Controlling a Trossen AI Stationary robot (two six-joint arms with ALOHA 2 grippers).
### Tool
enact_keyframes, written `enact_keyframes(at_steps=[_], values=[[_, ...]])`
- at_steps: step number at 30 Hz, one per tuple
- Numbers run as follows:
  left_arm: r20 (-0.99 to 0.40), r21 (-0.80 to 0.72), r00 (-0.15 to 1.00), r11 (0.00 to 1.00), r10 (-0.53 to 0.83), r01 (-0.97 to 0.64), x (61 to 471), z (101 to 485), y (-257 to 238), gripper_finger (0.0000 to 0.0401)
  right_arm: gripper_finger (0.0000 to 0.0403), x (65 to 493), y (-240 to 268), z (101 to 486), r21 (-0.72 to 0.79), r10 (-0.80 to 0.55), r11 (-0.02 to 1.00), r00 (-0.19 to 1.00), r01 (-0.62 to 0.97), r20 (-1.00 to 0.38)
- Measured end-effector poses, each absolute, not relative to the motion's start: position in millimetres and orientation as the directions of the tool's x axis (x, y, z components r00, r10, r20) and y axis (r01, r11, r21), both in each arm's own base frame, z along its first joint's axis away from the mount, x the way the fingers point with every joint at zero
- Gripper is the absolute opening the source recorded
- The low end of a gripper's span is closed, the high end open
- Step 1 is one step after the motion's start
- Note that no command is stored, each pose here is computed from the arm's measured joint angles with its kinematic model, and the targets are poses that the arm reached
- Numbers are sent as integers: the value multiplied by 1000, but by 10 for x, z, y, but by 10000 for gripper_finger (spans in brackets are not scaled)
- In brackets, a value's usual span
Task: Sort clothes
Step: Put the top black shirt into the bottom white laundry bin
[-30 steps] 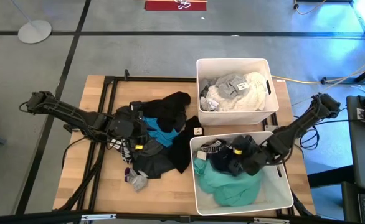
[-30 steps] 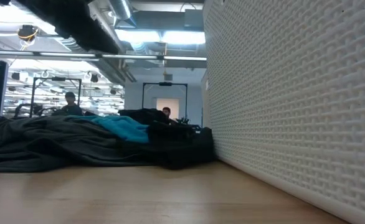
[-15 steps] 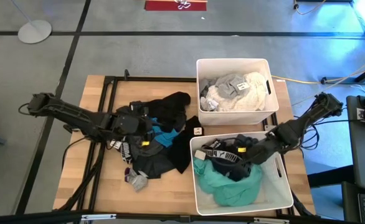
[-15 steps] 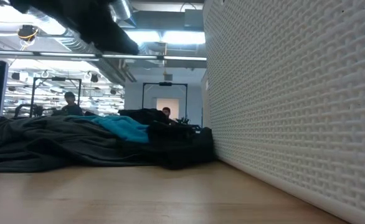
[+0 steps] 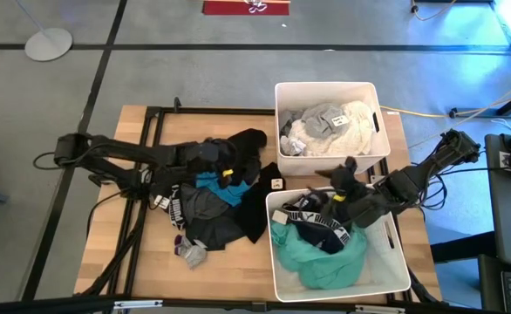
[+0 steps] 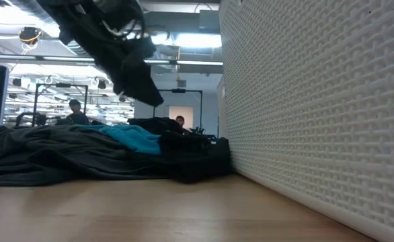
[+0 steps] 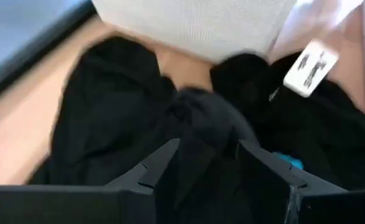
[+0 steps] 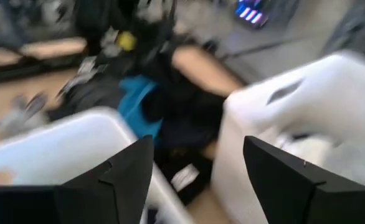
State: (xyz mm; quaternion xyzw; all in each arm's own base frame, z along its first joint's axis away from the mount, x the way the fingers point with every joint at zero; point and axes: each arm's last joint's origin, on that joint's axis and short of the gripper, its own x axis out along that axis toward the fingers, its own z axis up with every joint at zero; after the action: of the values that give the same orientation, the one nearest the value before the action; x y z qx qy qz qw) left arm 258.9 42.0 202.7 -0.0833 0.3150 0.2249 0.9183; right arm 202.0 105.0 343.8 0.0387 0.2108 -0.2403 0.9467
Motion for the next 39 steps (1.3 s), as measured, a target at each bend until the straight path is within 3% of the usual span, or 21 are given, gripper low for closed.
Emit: enact_keyframes(at_steps=[7, 15, 18, 24, 31, 39], values=[[-696, 26, 637, 897, 333, -441, 2667, 1825, 554, 148, 250, 2051, 1033, 3494, -81, -591, 801, 759, 594, -274], [-721, 87, 605, 911, 337, -404, 2767, 1607, 631, 143, 250, 2163, 1103, 3376, -135, -616, 785, 738, 605, -275], [-718, 90, 606, 910, 341, -406, 2794, 1567, 647, 113, 250, 2228, 1146, 3311, -155, -619, 783, 733, 602, -281], [-700, 106, 626, 917, 344, -386, 2824, 1569, 640, 13, 250, 2349, 1226, 3161, -216, -628, 778, 719, 590, -297], [-638, 106, 696, 933, 330, -345, 2810, 1771, 513, 8, 250, 2417, 1268, 3075, -271, -640, 768, 708, 581, -296], [-497, 92, 821, 957, 283, -274, 2607, 2291, 275, 6, 250, 2484, 1197, 3102, -227, -655, 755, 699, 615, -288]])
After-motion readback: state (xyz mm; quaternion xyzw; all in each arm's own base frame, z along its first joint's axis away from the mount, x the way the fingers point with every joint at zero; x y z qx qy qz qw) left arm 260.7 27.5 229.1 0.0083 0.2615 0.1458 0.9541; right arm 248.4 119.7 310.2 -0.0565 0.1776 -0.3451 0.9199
